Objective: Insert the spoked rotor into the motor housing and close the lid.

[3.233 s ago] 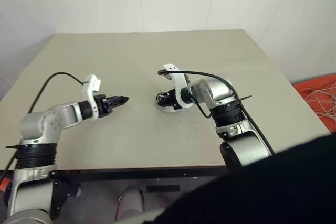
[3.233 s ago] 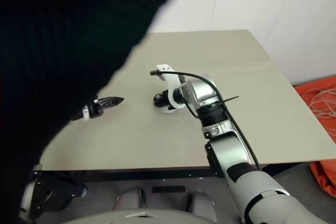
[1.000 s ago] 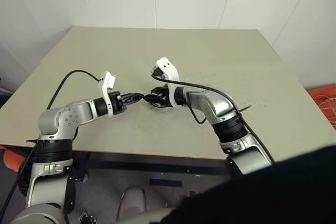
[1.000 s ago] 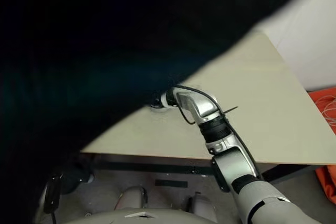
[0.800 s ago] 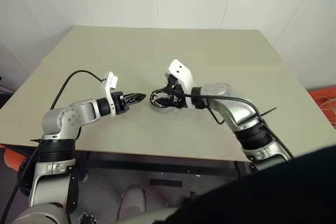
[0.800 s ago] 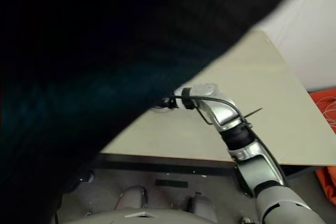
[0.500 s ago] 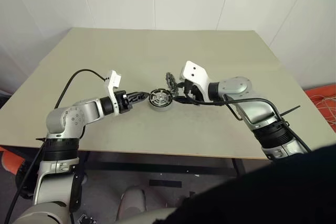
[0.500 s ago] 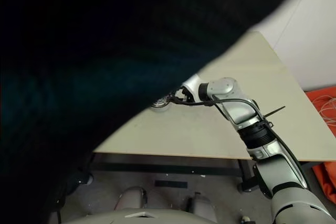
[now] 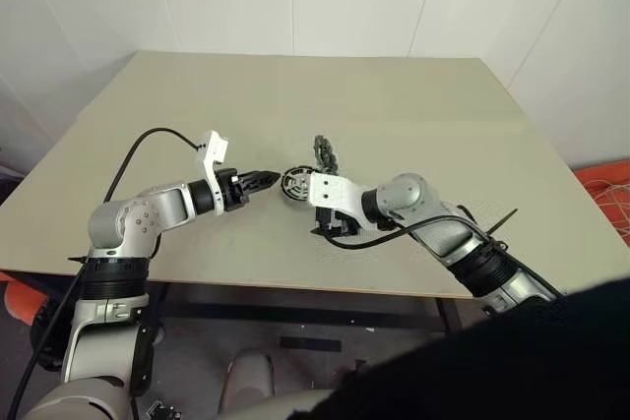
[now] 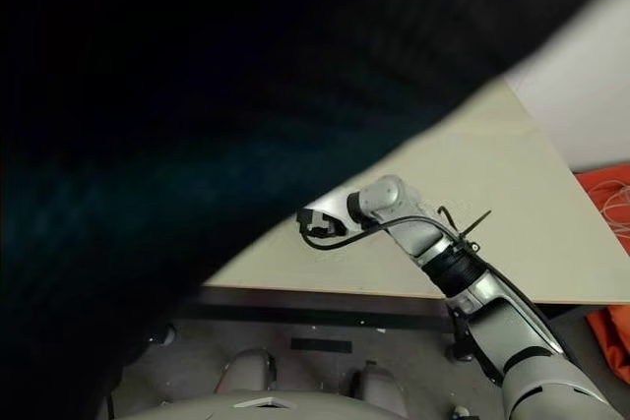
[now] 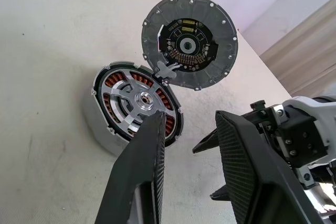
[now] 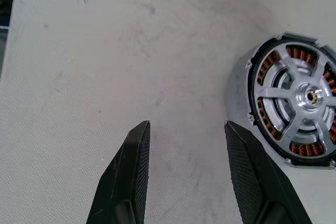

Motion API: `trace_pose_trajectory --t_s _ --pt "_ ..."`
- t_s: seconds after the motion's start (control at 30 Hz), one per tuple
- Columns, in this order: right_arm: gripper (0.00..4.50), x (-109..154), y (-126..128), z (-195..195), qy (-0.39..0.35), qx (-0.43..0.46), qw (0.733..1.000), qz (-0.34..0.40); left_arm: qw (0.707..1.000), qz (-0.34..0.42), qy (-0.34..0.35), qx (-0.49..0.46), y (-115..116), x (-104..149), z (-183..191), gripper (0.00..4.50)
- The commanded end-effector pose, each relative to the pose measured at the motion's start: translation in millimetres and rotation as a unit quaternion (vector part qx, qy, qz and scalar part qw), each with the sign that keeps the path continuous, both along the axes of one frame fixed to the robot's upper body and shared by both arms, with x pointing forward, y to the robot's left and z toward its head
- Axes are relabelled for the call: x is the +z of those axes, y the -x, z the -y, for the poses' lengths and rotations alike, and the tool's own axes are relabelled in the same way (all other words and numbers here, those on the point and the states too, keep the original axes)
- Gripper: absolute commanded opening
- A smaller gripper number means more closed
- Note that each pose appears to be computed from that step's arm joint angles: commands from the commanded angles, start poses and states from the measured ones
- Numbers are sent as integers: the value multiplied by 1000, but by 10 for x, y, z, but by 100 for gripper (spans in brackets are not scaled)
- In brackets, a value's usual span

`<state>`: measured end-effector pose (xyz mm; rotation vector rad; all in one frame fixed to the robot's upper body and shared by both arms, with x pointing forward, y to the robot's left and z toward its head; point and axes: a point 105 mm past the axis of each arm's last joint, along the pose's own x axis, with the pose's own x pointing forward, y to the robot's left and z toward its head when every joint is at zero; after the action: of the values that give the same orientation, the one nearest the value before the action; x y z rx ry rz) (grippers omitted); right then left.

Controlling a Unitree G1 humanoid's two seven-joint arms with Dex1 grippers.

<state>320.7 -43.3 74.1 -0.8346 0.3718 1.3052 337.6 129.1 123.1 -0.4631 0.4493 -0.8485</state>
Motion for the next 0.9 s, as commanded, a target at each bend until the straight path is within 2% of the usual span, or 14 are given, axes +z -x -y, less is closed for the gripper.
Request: trace_pose_trajectory --t_s 0.03,0.37,0.5,0.67,0.9 --pt "253 122 -101 -37 12 23 999 36 1000 25 3 3 2 116 -29 165" --pt "253 249 -379 -76 25 26 997 73 1000 17 8 0 66 58 20 165" --pt "253 267 -400 -123 21 28 996 79 1000 15 9 0 81 43 34 165" --pt "253 437 -406 -208 4 35 995 94 1000 10 11 -2 110 19 67 165" --pt "253 440 -361 -256 1 45 995 92 1000 11 10 0 95 37 52 165"
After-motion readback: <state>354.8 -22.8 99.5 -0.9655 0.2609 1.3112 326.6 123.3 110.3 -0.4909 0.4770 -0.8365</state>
